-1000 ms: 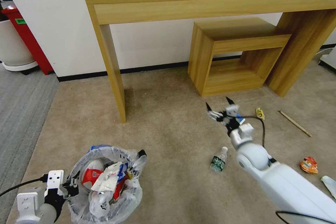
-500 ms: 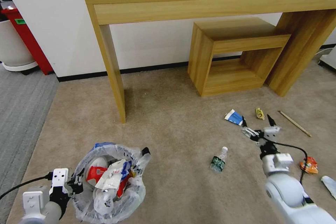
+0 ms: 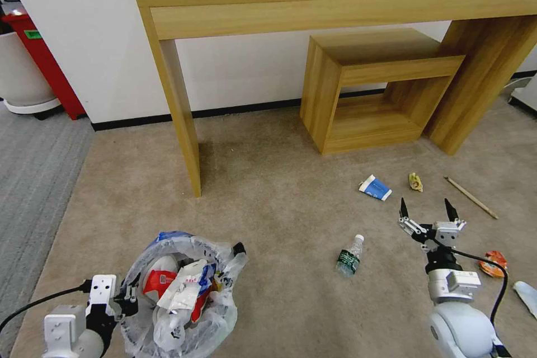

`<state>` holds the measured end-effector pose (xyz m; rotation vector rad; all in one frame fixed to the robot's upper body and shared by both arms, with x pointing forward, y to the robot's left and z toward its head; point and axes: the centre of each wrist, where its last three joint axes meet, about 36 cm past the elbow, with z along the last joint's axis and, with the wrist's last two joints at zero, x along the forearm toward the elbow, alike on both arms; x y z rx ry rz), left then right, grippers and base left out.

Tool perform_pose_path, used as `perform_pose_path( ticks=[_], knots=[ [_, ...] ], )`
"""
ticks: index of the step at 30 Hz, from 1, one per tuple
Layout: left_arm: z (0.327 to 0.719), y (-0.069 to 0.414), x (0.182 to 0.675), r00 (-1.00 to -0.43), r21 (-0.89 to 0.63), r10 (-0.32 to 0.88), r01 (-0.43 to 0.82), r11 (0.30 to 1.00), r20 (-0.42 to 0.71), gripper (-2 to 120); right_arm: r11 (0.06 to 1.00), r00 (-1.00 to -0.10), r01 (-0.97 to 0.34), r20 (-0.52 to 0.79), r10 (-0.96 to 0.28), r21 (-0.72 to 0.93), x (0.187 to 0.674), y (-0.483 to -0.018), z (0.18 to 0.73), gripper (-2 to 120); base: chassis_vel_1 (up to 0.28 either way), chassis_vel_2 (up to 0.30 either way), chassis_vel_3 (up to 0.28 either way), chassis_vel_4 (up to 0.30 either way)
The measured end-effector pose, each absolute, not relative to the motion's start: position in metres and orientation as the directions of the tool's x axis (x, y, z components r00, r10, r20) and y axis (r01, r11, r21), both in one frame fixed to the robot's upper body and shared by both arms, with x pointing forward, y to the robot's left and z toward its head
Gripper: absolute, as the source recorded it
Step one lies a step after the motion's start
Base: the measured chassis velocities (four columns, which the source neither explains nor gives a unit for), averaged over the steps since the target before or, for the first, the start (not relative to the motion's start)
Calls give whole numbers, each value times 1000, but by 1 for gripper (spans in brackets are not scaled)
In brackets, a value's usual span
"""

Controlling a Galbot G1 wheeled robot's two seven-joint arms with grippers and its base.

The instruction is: Pick up the trash bin and place the garbage on the floor into it.

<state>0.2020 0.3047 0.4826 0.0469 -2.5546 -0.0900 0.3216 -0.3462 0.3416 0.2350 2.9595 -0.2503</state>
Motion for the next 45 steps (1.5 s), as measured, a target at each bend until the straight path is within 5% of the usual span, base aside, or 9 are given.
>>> perform_pose_path(
  ticks=[11,22,38,45],
  knots=[
    [482,298,194,-836,73,-48,-10,997,546,0,970,-970,201,-169,176,-139,307,-351,342,100,0,0,0,0],
    [484,298,192,-832,88,-49,-1,996,552,0,939,-949,310,-101,298,-145,350,-357,330,100,0,0,0,0],
    [472,310,190,-813,123,-104,-40,992,573,0,965,-841,235,475,261,-114,429,-355,310,100,0,0,0,0],
    [464,313,191,-804,128,-128,-65,990,581,0,980,-807,168,557,198,-105,452,-317,291,100,0,0,0,0]
  ],
)
